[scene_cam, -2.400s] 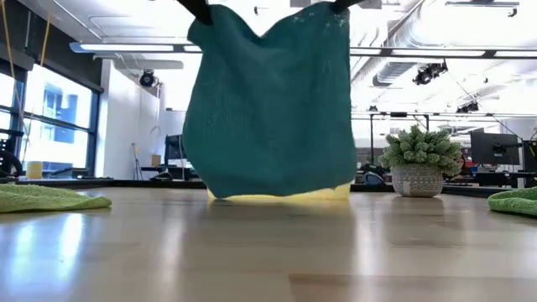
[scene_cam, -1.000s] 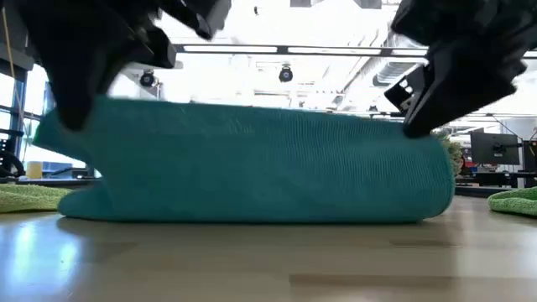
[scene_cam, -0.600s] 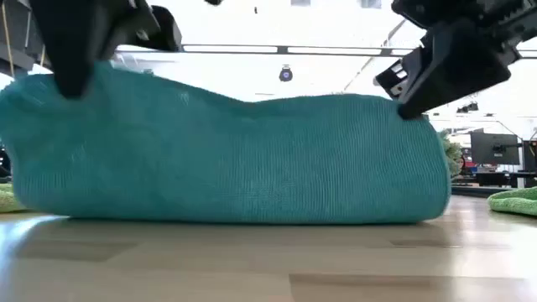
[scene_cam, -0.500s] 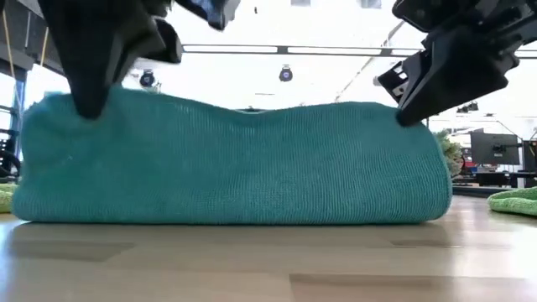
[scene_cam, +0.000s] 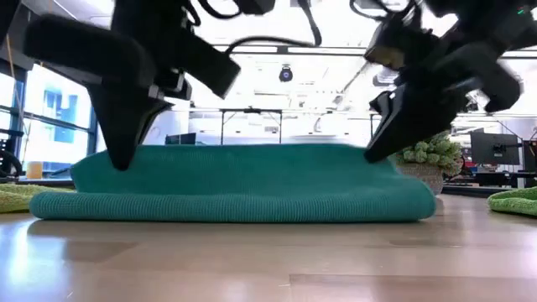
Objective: Roll microfiber towels into tight, uniform cylinder then place into a basket
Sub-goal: Fold the blue microfiber cloth
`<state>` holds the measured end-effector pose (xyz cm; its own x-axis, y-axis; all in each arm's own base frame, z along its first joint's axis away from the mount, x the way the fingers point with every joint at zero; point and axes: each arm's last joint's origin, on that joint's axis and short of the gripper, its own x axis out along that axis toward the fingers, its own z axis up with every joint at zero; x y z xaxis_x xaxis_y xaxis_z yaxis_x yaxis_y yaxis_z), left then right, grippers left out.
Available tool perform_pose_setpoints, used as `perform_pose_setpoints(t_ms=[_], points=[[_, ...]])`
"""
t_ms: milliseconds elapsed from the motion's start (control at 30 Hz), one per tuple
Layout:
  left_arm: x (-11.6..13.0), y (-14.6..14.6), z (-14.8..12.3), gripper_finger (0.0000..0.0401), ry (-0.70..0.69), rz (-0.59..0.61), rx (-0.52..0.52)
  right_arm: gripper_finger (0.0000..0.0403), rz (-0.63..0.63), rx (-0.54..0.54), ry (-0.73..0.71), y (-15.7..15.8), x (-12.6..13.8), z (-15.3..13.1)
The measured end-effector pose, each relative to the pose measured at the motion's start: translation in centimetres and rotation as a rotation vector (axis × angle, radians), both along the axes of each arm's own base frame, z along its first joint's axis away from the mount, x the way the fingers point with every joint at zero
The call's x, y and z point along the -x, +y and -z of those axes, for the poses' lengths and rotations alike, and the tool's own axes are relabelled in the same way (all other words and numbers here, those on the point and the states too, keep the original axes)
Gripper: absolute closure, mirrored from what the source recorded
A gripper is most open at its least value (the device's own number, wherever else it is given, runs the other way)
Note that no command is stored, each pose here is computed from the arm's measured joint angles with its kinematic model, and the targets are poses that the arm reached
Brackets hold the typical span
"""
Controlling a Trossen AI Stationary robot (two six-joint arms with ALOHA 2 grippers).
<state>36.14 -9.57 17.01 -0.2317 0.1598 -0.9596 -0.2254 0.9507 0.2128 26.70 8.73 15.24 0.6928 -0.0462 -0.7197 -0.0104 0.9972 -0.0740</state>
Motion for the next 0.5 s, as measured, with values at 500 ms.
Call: perform_pose_setpoints(t_ms=[500], points=[[-0.6, 4.3, 0.5, 0.0401, 0.018, -0.047, -0.010, 0.0402, 0.066, 0.015, 0.057, -4.0, -1.2, 1.1]])
